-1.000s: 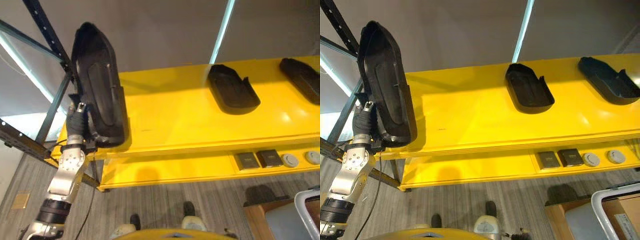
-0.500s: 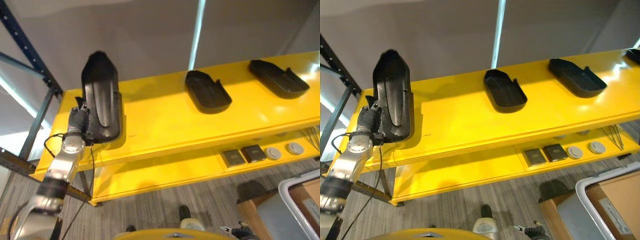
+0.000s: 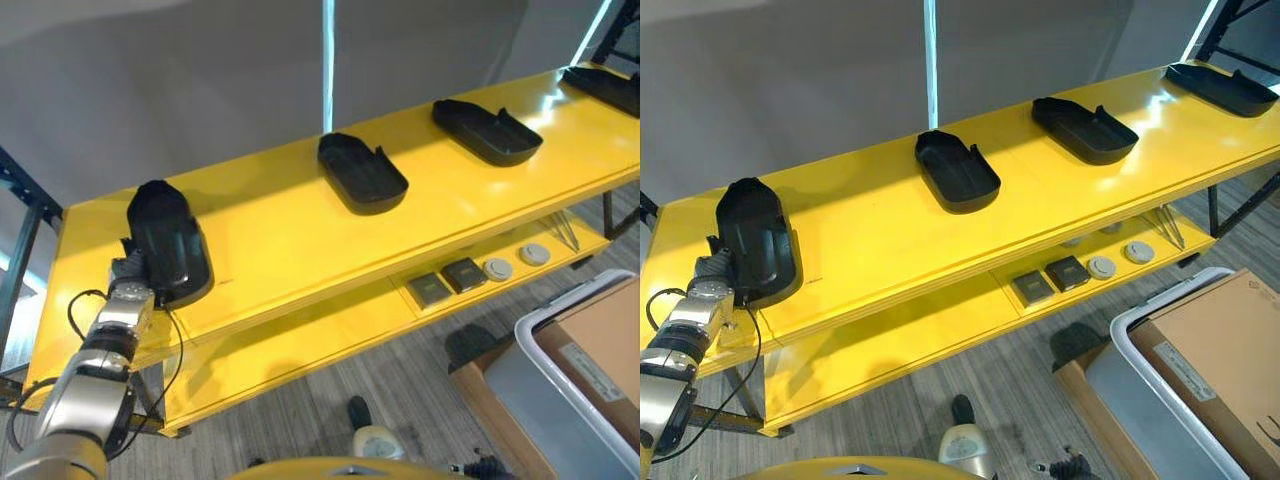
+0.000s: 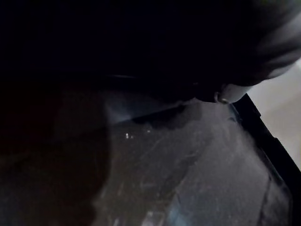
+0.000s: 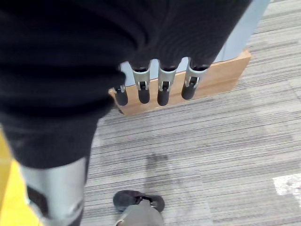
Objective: Move parts from the plastic box to the shelf.
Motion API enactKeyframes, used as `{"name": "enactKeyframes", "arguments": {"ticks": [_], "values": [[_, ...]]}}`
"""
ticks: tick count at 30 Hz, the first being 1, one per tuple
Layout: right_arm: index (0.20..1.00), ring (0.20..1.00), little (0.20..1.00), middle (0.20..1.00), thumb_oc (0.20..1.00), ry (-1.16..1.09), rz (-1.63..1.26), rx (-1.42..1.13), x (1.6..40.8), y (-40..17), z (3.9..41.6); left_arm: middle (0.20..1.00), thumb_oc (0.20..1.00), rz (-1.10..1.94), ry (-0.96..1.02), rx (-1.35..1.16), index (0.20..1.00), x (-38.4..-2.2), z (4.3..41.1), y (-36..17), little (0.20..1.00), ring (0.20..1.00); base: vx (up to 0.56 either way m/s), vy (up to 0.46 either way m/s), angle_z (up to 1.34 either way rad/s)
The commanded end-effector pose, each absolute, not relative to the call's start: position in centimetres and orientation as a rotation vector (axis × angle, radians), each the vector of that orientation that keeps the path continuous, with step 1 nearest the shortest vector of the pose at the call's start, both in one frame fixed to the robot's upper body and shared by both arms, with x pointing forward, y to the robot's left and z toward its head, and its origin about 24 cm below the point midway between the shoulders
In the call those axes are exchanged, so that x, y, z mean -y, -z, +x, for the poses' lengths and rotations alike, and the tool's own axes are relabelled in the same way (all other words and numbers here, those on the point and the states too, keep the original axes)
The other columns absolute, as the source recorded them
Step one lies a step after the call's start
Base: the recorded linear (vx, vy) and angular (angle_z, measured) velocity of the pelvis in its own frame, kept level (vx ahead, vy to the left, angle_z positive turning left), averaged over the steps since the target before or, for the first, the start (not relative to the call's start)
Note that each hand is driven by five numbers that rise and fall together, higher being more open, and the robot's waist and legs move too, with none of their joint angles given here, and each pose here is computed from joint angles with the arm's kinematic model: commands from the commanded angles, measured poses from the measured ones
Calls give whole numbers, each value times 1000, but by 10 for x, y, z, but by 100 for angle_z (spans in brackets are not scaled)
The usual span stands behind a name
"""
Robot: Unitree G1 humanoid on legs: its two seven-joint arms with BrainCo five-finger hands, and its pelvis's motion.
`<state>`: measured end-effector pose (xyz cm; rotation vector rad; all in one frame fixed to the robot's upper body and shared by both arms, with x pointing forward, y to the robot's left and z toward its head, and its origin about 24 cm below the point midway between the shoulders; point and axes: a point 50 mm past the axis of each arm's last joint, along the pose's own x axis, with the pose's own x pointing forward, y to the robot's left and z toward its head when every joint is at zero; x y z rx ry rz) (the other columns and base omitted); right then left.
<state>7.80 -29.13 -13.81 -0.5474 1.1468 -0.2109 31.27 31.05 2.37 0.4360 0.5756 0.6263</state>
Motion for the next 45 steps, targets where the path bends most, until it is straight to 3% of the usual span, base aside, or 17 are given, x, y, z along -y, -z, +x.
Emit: {"name": "enactKeyframes", "arguments": {"ticks": [1,8,9,10,20,28,34,37,41,42,43,44,45], "values": [[1000,1000,1000,1000,1000,174,-626,-1126,301,132,84,200,200,581,-721,-506,200,-337,321,-59,200,200,71,3,-6],[1000,1000,1000,1000,1000,157,-641,-1139,302,133,79,200,200,714,-691,-549,200,-356,317,-66,200,200,21,-1,-2],[1000,1000,1000,1000,1000,156,-642,-1138,302,133,80,652,652,722,-691,-550,652,-357,317,-67,652,652,0,0,0],[1000,1000,1000,1000,1000,158,-644,-1138,303,132,80,1000,1000,728,-706,-551,1000,-358,316,-67,1000,1000,0,0,0],[1000,1000,1000,1000,1000,136,-649,-1149,302,135,76,1000,1000,625,-867,-409,1000,-369,318,-90,1000,1000,0,0,0],[1000,1000,1000,1000,1000,147,-630,-1148,295,138,73,1000,1000,550,-877,45,1000,-338,341,-154,1000,1000,-1,-3,2],[1000,1000,1000,1000,1000,164,-604,-1160,288,141,64,1000,1000,536,-673,417,1000,-301,323,-221,1000,1000,3,-2,10],[1000,1000,1000,1000,1000,168,-597,-1163,283,143,61,1000,1000,467,-436,581,1000,-270,298,-238,1000,1000,4,25,13],[1000,1000,1000,1000,1000,167,-583,-1173,277,145,59,1000,1000,345,-67,575,1000,-239,263,-218,1000,1000,47,48,24],[1000,1000,1000,1000,1000,150,-589,-1183,273,145,55,614,614,259,85,467,614,-233,247,-192,614,614,54,104,33],[1000,1000,1000,1000,1000,129,-606,-1186,272,147,51,316,316,174,199,411,316,-227,242,-175,316,316,-1,104,22],[1000,1000,1000,1000,1000,117,-622,-1181,271,147,52,200,200,124,257,414,200,-223,240,-171,200,200,-105,93,32],[1000,1000,1000,1000,1000,125,-641,-1154,273,146,58,200,200,-85,383,401,200,-211,237,-162,200,200,-149,91,52]]}}
